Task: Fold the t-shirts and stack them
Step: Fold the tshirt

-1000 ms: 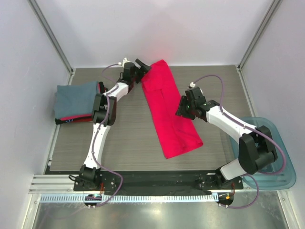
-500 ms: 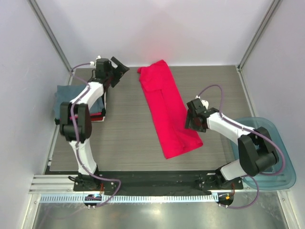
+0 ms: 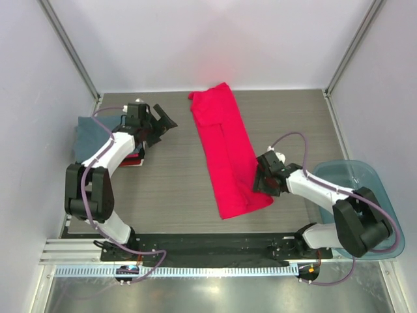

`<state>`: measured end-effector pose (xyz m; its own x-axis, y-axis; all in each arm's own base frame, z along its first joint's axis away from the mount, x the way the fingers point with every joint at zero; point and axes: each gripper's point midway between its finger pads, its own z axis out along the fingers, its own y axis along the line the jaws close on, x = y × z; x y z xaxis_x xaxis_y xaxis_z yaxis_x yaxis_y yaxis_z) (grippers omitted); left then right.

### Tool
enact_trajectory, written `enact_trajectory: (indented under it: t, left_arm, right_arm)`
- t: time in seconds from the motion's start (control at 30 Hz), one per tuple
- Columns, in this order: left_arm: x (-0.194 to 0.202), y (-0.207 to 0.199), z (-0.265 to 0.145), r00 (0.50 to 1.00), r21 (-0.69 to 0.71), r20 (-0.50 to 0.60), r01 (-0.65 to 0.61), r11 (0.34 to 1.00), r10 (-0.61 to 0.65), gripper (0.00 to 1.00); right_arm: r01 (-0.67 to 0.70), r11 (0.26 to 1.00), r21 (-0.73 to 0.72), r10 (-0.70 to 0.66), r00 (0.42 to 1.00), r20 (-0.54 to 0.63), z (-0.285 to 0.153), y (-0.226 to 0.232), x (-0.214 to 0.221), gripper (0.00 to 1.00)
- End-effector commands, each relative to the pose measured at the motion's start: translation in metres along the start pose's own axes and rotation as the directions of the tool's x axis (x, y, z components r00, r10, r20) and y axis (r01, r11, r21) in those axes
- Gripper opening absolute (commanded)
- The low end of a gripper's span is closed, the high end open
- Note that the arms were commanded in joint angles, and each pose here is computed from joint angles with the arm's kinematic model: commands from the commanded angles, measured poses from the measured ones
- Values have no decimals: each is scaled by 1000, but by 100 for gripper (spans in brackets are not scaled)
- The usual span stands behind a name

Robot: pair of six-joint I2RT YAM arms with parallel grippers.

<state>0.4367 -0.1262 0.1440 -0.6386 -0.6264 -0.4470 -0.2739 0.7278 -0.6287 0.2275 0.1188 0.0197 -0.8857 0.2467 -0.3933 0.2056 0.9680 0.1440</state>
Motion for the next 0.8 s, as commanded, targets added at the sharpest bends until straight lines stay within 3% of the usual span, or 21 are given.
enact_trajectory:
  t: [0.0, 0.13, 0.27, 0.4, 0.5, 0.67, 0.77]
  left_arm:
    - [8, 1, -32, 994, -36, 19, -106, 994, 107, 99]
    - [26, 24, -49, 993, -89, 20, -111, 990, 113, 100]
    - [45, 36, -66, 998, -58, 58, 7, 998, -3, 100]
    - [42, 66, -78, 976, -105, 194, 118, 987, -96, 100]
    - [40, 63, -87, 978, -47, 201, 75, 996, -64, 100]
    - [67, 36, -96, 999, 90, 45, -6, 996, 2, 99]
    - [103, 29, -101, 998, 139, -59, -27, 990, 35, 91]
  right_arm:
    - [-7, 995, -96, -1, 997, -81, -15, 23, 38, 58]
    - [54, 983, -174, -74, 991, -112, -29, 57, 71, 58]
    - [42, 970, -239, -71, 991, -112, -39, 81, 81, 61]
    - [58, 982, -182, -55, 998, 22, -48, 74, 50, 65]
    - [65, 979, -192, -56, 997, 53, -53, 77, 38, 65]
    - [78, 980, -181, -67, 995, 69, -53, 78, 33, 65]
    - [66, 979, -193, -57, 997, 55, -55, 75, 38, 61]
